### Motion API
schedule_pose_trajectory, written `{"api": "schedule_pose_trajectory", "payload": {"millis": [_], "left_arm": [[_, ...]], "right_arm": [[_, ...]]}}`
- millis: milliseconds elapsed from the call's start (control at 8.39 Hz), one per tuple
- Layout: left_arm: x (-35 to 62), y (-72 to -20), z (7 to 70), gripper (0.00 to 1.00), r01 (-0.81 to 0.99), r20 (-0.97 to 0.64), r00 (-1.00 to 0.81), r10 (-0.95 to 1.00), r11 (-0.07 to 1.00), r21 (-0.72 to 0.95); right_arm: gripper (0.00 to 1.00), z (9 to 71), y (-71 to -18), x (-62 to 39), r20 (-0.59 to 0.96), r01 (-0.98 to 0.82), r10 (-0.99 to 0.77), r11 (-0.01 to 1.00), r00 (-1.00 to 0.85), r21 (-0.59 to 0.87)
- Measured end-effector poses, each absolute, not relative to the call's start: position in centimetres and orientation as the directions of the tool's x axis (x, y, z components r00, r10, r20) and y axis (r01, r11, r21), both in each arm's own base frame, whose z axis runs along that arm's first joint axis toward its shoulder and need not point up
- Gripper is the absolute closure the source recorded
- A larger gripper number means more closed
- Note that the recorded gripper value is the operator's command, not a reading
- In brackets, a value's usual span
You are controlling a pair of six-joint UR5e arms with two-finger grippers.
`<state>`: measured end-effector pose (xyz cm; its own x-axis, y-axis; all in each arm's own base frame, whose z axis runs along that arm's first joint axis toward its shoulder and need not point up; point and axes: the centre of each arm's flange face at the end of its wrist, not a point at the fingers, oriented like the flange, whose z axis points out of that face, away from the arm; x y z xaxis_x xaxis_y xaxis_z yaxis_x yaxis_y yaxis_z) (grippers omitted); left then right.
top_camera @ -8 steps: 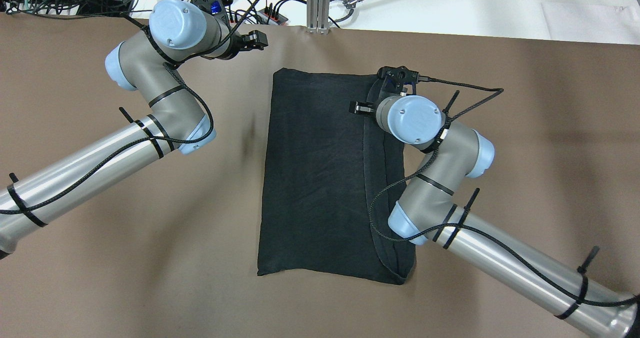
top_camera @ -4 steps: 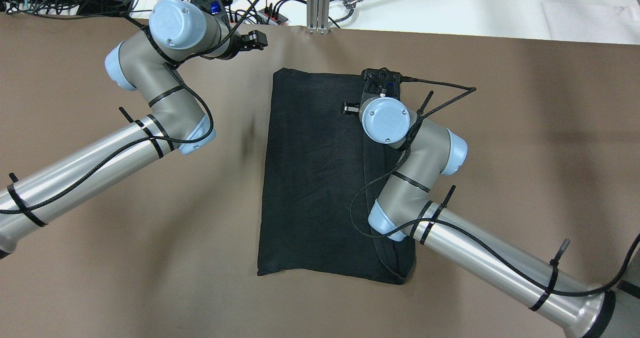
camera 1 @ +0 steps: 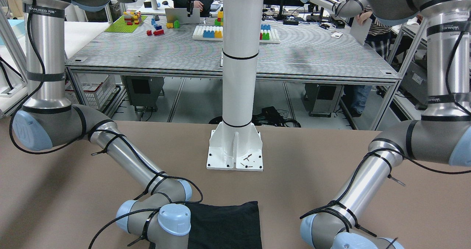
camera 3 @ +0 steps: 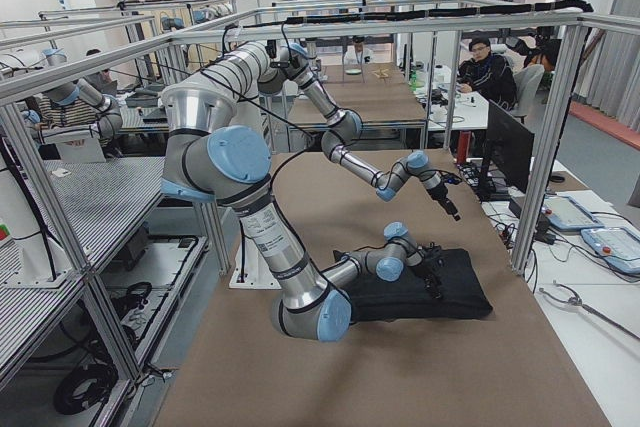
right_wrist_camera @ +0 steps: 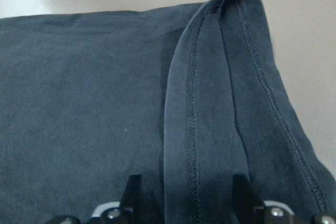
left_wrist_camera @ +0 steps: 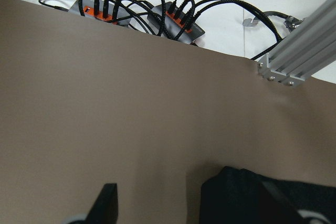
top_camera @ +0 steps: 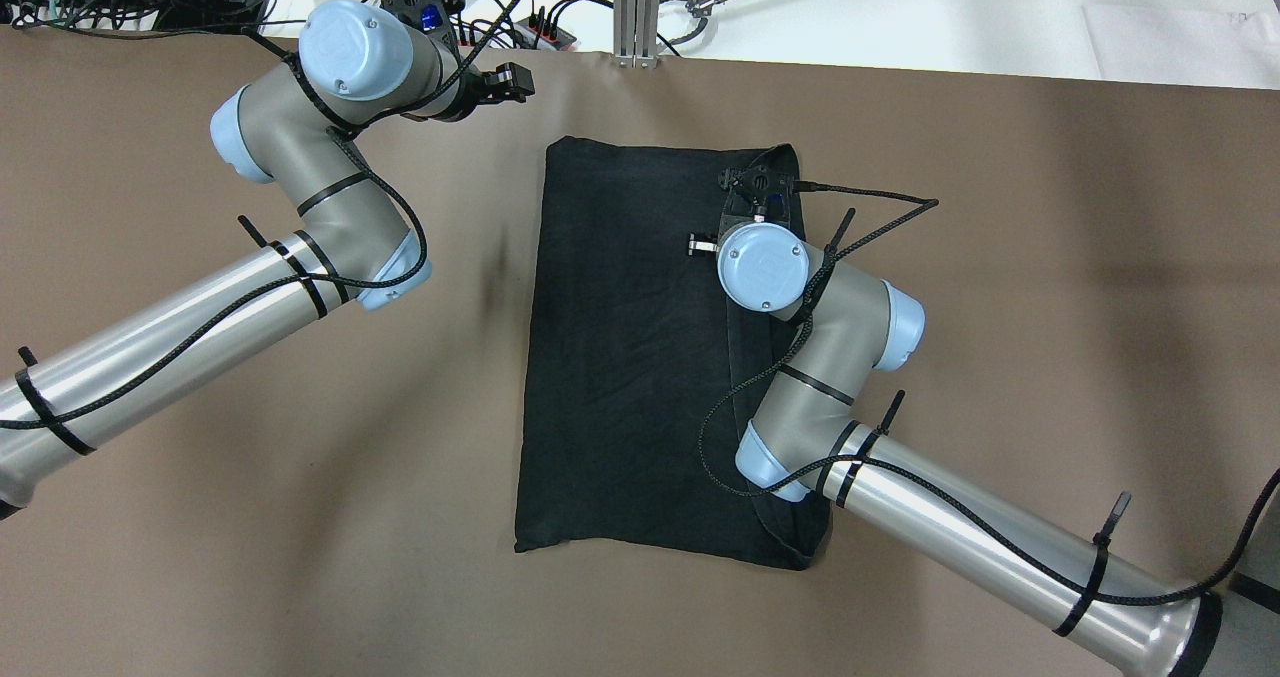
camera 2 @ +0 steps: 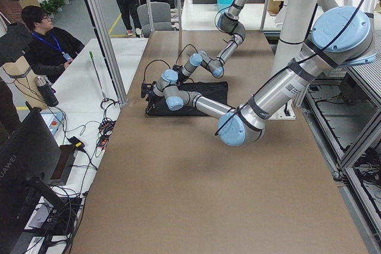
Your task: Fold clothes
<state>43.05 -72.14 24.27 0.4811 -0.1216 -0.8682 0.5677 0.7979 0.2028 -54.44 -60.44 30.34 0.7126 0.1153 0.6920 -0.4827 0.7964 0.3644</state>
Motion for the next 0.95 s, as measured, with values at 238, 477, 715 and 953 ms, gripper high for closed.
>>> {"api": "schedule_pose_trajectory", "payload": {"millis": [238,477,715,953], "left_arm": [[43.2,-72.1,24.3,0.06,0.567,-0.868,0.481,-0.121,0.798,0.203],[43.3,-72.0,24.3,0.06,0.567,-0.868,0.481,-0.121,0.799,0.203],[43.4,-71.9,24.3,0.06,0.566,-0.868,0.481,-0.120,0.799,0.203],[43.5,-71.9,24.3,0.06,0.566,-0.869,0.480,-0.120,0.799,0.202]], "right_arm": [[0.78,30.3,-60.4,-54.4,0.684,-0.465,0.094,0.799,0.724,0.382],[0.80,30.4,-60.7,-53.8,0.673,-0.447,0.073,0.799,0.736,0.402],[0.90,31.0,-60.3,-52.9,0.660,-0.422,0.043,0.800,0.750,0.426],[0.91,31.0,-59.9,-52.3,0.662,-0.417,0.031,0.799,0.749,0.434]]}}
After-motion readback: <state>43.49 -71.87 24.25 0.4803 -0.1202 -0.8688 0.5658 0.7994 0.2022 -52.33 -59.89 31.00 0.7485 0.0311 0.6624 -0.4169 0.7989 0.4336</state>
